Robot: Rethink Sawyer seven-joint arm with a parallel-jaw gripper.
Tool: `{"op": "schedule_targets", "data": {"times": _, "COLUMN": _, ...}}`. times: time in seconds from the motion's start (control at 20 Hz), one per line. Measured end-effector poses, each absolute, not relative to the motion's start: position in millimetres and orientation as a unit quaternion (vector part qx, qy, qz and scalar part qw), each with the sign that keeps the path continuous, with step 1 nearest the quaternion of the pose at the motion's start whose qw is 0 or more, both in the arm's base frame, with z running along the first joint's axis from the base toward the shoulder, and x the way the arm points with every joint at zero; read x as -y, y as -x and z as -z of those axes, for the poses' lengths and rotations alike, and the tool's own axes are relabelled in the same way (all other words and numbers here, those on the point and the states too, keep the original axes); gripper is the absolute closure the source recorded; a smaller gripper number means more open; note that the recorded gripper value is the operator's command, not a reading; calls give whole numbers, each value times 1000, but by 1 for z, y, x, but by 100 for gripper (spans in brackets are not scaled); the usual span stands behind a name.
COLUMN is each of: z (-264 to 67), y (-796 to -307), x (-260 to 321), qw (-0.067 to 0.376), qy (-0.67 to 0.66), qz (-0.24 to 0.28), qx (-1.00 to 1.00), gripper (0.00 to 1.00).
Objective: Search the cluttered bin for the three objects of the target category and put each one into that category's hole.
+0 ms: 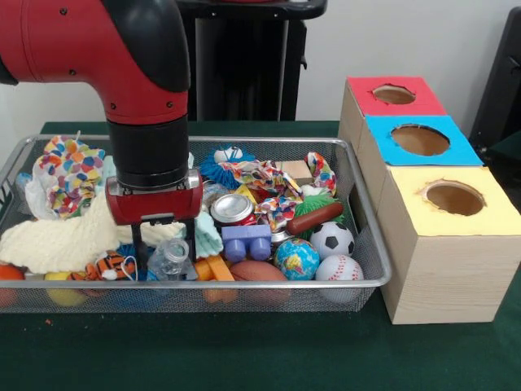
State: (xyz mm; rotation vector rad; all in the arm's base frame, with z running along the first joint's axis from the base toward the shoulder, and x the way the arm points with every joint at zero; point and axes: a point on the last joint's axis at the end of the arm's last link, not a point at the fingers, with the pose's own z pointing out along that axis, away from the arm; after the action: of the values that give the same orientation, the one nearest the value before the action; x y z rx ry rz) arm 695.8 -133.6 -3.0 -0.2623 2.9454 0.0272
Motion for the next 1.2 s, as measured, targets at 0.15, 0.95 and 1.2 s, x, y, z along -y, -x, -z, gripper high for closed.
{"op": "schedule_targets", "data": {"times": 0.15, "z": 2, "y": -698, "x": 135, "qw": 82, "qy": 88, "qz": -6, "qx": -993, "gripper": 0}}
{"op": "schedule_targets", "data": {"times": 0.95, "z": -18, "y": -716, "x": 143, "qw": 43, "qy": 85, "qz": 11, "qx": -995, "gripper": 0}}
{"op": "schedule_targets", "data": {"times": 1.2, "z": -29, "y": -727, "x": 150, "qw": 32, "qy": 80, "qz": 20, "qx": -996, "gripper": 0}}
